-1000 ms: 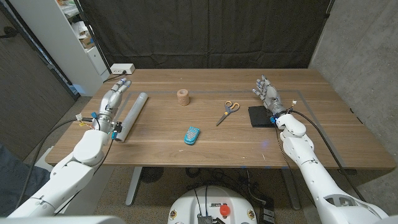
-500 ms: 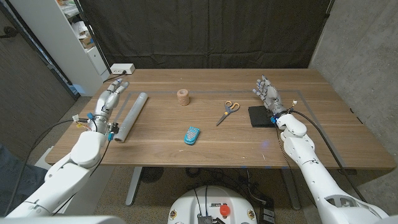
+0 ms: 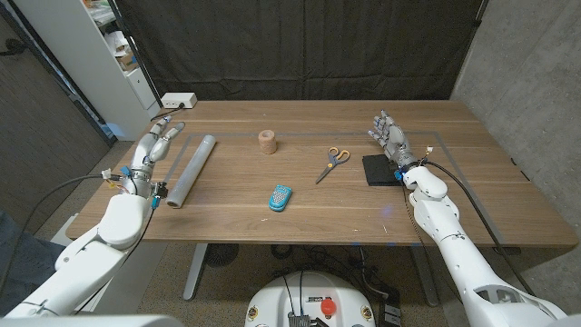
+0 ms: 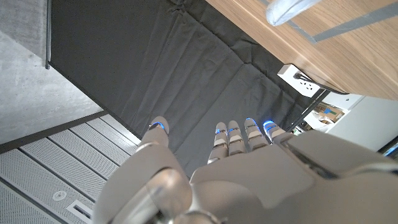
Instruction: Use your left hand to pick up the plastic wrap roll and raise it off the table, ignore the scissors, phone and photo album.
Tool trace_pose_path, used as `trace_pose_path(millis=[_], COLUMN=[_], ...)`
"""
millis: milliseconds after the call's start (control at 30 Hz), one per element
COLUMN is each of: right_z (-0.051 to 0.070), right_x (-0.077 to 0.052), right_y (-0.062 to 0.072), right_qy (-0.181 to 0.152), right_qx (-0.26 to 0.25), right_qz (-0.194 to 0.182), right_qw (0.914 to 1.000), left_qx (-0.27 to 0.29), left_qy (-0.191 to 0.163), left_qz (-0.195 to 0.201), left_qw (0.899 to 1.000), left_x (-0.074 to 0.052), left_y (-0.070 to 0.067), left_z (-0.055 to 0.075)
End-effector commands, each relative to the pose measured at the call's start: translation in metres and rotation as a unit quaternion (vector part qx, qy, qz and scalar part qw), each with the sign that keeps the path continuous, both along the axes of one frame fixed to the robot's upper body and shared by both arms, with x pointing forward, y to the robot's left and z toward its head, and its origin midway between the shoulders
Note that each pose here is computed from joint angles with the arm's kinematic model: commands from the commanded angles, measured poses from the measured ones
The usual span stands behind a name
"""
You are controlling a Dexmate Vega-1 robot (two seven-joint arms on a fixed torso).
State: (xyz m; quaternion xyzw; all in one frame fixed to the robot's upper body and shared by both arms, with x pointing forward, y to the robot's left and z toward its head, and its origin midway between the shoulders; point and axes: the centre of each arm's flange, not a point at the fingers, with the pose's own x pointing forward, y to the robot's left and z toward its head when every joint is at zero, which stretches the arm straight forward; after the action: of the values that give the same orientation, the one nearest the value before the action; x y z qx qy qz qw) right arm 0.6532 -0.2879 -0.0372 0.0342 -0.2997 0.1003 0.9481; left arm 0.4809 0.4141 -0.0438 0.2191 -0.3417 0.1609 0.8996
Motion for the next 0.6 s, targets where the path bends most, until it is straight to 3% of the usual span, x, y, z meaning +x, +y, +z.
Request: trace_pose_path(millis=[33, 333, 600], right_z=[-0.0038, -0.0051, -0.0057], right_x=[0.0044, 0.0069, 0.0084], right_y=[0.0026, 0.0029, 0.0026], right_qy=[0.005, 0.008, 0.009], right_qx=[0.000, -0.001, 0.000], right_qz=[0.001, 0.001, 0.001], right_qw=[1.0000, 1.0000, 1.0000], left_qx=[0.018, 0.049, 0.060], left_qy=[0.009, 0.025, 0.033], left_qz=[0.056, 0.121, 0.130], left_qw=[0.998, 0.991, 0.989], left_x=[-0.0035, -0.0026, -0.0013], left_y=[0.0096, 0.0073, 0.0087], left_z=[-0.0032, -0.0027, -0.0027])
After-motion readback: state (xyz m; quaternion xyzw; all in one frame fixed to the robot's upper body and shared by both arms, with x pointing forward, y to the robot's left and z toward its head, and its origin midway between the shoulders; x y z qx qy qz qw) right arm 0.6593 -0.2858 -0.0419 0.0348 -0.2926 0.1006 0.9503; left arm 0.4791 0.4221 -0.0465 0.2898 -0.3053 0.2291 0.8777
